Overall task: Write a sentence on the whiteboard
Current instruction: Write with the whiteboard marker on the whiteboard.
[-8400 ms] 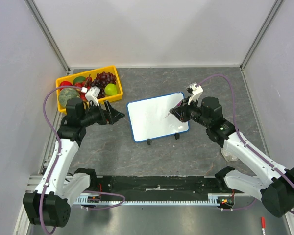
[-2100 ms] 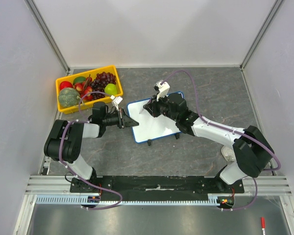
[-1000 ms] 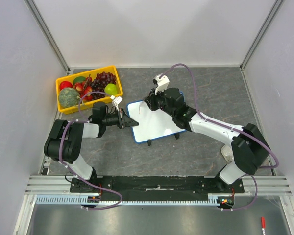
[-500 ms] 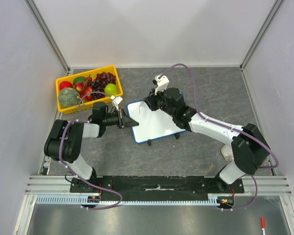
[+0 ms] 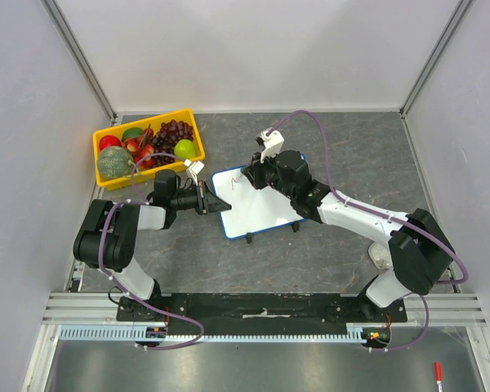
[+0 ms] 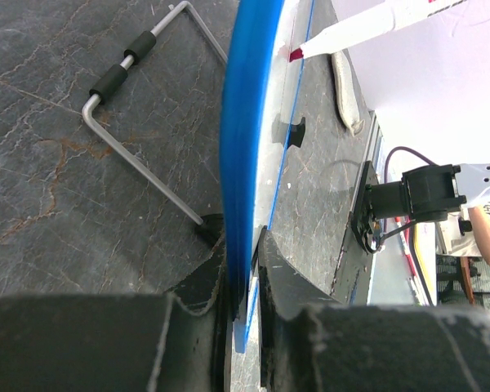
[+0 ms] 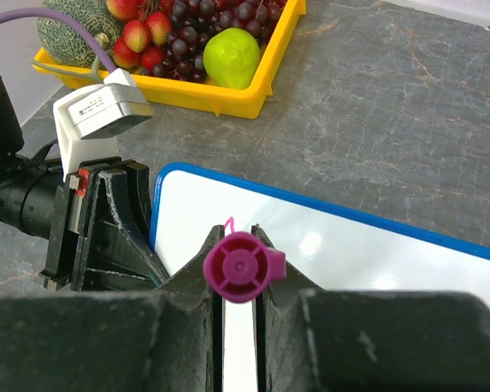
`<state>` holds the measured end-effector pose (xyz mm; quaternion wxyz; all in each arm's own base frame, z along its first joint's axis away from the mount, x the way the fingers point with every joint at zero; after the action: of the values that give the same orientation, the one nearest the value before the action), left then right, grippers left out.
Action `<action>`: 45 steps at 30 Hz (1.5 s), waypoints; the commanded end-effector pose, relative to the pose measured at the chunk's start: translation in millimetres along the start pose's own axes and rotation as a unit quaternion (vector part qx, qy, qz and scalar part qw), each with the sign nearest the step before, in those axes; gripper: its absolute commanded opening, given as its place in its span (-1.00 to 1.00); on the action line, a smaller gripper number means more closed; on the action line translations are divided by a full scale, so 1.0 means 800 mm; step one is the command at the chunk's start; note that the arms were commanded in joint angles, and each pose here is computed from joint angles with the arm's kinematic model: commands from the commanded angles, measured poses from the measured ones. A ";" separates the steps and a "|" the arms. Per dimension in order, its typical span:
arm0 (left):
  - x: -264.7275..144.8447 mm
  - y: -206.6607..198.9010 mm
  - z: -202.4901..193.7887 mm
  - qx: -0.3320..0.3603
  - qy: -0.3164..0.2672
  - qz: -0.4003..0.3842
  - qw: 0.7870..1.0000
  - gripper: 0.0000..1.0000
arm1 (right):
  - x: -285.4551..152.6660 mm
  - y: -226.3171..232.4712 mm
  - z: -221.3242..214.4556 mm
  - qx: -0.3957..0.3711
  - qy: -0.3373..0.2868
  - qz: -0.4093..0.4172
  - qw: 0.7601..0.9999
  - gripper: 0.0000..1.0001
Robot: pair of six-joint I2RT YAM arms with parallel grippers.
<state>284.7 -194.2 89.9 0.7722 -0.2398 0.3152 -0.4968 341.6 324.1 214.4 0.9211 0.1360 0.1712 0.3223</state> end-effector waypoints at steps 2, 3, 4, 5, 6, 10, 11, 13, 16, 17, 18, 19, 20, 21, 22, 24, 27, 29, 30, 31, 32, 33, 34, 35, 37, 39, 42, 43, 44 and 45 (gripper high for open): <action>0.002 0.016 0.000 0.021 -0.001 0.031 0.999 -0.96 | -0.013 -0.020 -0.023 -0.018 0.030 -0.028 0.999 -1.00; 0.002 0.016 0.000 0.021 -0.001 0.031 0.999 -0.96 | -0.014 -0.020 -0.023 -0.018 0.030 -0.028 0.999 -1.00; 0.002 0.016 -0.002 0.019 -0.001 0.032 0.999 -0.96 | -0.015 -0.021 -0.026 -0.018 0.032 -0.028 0.999 -1.00; 0.002 0.016 0.000 0.021 -0.001 0.031 0.999 -0.96 | -0.016 -0.020 -0.027 -0.019 0.033 -0.027 0.999 -1.00; 0.002 0.016 0.000 0.021 -0.001 0.031 0.999 -0.96 | -0.017 -0.020 -0.028 -0.019 0.034 -0.026 0.999 -1.00; 0.001 0.016 -0.001 0.020 -0.001 0.032 0.999 -0.96 | -0.020 -0.021 -0.030 -0.022 0.035 -0.026 0.999 -1.00; 0.002 0.015 -0.001 0.022 -0.001 0.031 0.999 -0.96 | -0.021 -0.021 -0.030 -0.022 0.035 -0.026 0.999 -1.00; 0.002 0.016 -0.002 0.020 0.000 0.032 0.999 -0.96 | -0.021 -0.022 -0.031 -0.022 0.037 -0.027 0.999 -1.00; 0.002 0.016 0.000 0.022 -0.001 0.031 0.999 -0.96 | -0.020 -0.023 -0.031 -0.023 0.036 -0.029 0.999 -1.00; 0.002 0.016 0.000 0.023 -0.002 0.031 0.999 -0.96 | -0.020 -0.023 -0.030 -0.023 0.035 -0.030 0.999 -1.00; 0.002 0.016 -0.001 0.021 -0.001 0.031 0.999 -0.96 | -0.019 -0.023 -0.028 -0.022 0.033 -0.030 0.999 -1.00; 0.002 0.016 -0.001 0.022 0.000 0.031 0.999 -0.96 | -0.019 -0.023 -0.027 -0.023 0.031 -0.032 0.999 -1.00; 0.002 0.016 0.000 0.022 -0.001 0.031 0.999 -0.96 | -0.018 -0.023 -0.025 -0.022 0.029 -0.033 0.999 -1.00; 0.002 0.016 0.000 0.021 -0.001 0.031 0.999 -0.96 | -0.017 -0.022 -0.022 -0.022 0.026 -0.032 0.999 -1.00; 0.002 0.016 -0.001 0.021 0.000 0.031 0.999 -0.96 | -0.016 -0.022 -0.019 -0.022 0.022 -0.034 0.999 -1.00; 0.002 0.016 -0.001 0.021 -0.001 0.031 0.999 -0.96 | -0.014 -0.021 -0.013 -0.021 0.017 -0.035 0.999 -1.00; 0.002 0.016 -0.001 0.022 0.000 0.031 0.999 -0.96 | -0.010 -0.019 -0.003 -0.021 0.007 -0.039 0.999 -1.00; 0.002 0.015 -0.002 0.021 0.000 0.030 0.999 -0.96 | -0.007 -0.020 0.003 -0.020 0.001 -0.045 0.999 -1.00; 0.002 0.016 -0.001 0.020 0.000 0.030 0.999 -0.96 | -0.007 -0.020 0.006 -0.019 -0.002 -0.046 0.999 -1.00; 0.002 0.016 -0.001 0.020 0.000 0.030 0.999 -0.96 | -0.005 -0.018 0.009 -0.018 -0.005 -0.045 0.999 -1.00; 0.002 0.016 -0.001 0.021 0.000 0.030 0.999 -0.96 | -0.004 -0.017 0.012 -0.017 -0.007 -0.045 0.999 -1.00; 0.002 0.016 -0.001 0.020 0.000 0.030 0.999 -0.96 | -0.003 -0.018 0.013 -0.017 -0.008 -0.046 0.999 -1.00; 0.003 0.016 -0.001 0.022 0.000 0.030 0.999 -0.96 | -0.001 -0.018 0.015 -0.017 -0.009 -0.046 0.999 -1.00; 0.003 0.016 0.000 0.021 0.000 0.030 0.999 -0.96 | 0.000 -0.017 0.017 -0.018 -0.012 -0.046 0.999 -1.00; 0.002 0.016 0.000 0.021 0.000 0.030 0.999 -0.96 | 0.002 -0.016 0.018 -0.018 -0.013 -0.046 0.999 -1.00; 0.002 0.016 -0.001 0.022 0.000 0.029 0.999 -0.96 | 0.003 -0.015 0.021 -0.019 -0.015 -0.047 0.999 -1.00; 0.003 0.015 -0.002 0.021 0.001 0.029 0.999 -0.96 | 0.005 -0.016 0.024 -0.021 -0.017 -0.050 0.998 -1.00; 0.002 0.016 -0.002 0.020 0.000 0.029 0.999 -0.96 | 0.006 -0.016 0.025 -0.021 -0.018 -0.051 0.998 -1.00; 0.003 0.016 -0.001 0.021 0.001 0.029 0.999 -0.96 | 0.007 -0.016 0.026 -0.021 -0.019 -0.051 0.998 -1.00; 0.002 0.016 -0.002 0.020 0.001 0.030 0.999 -0.96 | 0.007 -0.015 0.028 -0.021 -0.021 -0.051 0.998 -1.00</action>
<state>284.7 -194.2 90.0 0.7720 -0.2397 0.3152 -0.4972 347.4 317.0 219.1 0.9313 0.1250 0.1704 0.2967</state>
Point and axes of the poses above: each gripper's point midway between its finger pads, its own x axis out along the fingers, its own y axis along the line the jaws close on, z = x × y, the point moved 2 cm from there along -x, back along the fingers, and after that the axes turned 9 degrees about x, right-handed, at the moved point
